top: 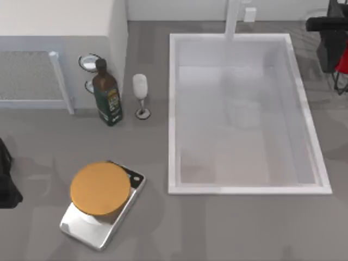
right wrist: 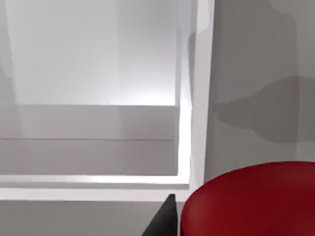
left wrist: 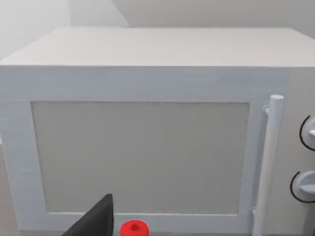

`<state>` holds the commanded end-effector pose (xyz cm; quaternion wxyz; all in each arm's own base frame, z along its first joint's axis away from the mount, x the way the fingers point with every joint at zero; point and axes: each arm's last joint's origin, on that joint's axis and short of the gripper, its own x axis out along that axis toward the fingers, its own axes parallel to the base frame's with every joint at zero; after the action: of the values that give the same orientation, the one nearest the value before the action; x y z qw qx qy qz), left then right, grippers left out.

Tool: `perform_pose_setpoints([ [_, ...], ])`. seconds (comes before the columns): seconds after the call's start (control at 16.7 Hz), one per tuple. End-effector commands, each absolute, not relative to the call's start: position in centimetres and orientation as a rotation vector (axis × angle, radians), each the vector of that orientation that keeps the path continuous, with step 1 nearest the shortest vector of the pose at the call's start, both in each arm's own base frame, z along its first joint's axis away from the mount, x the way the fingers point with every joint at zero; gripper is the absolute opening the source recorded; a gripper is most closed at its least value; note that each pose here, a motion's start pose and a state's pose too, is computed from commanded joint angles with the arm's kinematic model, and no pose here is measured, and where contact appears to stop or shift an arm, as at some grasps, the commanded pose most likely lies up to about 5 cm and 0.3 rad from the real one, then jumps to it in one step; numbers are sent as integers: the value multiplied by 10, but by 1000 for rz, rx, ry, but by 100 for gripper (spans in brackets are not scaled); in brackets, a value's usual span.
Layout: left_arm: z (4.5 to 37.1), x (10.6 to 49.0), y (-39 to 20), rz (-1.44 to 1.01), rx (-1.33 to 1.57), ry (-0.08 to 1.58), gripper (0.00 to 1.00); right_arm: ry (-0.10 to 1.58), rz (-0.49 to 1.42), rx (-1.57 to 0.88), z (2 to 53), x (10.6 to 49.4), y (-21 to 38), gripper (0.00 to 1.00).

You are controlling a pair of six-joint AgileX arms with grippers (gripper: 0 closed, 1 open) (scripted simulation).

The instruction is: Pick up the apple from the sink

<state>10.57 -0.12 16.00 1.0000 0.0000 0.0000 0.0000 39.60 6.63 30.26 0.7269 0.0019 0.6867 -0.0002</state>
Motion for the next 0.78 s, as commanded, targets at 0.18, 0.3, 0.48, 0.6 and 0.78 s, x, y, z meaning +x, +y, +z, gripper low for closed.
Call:
perform_pose_setpoints([
  [0.18,160,106,-1,0,0,0,100,1565,-8,1,289,362,32,0],
  [0.3,160,106,-1,0,0,0,100,1584,-9,3,280,338,14,0],
  [0.48,160,106,-1,0,0,0,100,1583,-8,7,272,309,-3,0],
  [0.6,160,106,-1,0,0,0,100,1574,-8,8,270,298,-9,0],
  [0.78,160,106,-1,0,0,0,100,1571,-8,8,270,295,-11,0],
])
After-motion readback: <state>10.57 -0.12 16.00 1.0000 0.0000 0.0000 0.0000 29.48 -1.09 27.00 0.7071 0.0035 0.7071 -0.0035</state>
